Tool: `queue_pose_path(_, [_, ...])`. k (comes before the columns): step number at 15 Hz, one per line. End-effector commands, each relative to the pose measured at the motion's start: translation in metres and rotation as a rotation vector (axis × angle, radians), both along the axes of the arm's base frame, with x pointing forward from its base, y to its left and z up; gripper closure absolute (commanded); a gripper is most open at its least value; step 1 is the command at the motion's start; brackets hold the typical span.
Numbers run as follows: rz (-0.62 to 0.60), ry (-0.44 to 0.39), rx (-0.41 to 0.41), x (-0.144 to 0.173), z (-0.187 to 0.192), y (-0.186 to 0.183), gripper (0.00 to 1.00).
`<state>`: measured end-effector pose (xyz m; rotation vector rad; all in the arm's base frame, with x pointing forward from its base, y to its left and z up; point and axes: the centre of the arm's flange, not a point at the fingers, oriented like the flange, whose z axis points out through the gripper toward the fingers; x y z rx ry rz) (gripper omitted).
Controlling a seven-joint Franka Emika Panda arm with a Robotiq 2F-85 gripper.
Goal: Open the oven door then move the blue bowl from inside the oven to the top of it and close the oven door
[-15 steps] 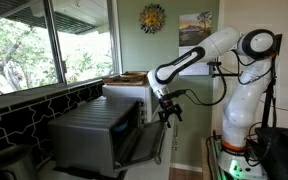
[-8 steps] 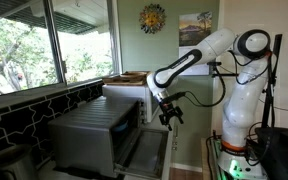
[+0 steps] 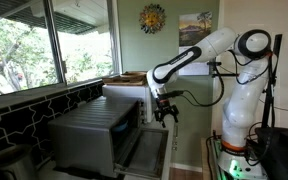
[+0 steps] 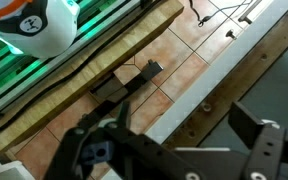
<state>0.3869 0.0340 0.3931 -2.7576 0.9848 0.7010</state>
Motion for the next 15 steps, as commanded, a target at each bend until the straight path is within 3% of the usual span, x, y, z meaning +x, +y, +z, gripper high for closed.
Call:
queue_pose_path(1, [0.001,-0.001,-0.001,0.0,0.0,0.0,0.0])
queue_pose_path(5, [0.001,0.008,-0.001,0.0,-0.003,0.0,0.0])
queue_pose_path(7, [-0.093,-0.008,0.037,0.005,0.0,0.013,0.0])
queue_pose_path(8, [-0.149,0.011,0.063,0.008,0.003,0.019,0.0])
queue_pose_path(15, [-0.43,-0.097,0.31,0.026,0.021,0.041,0.0])
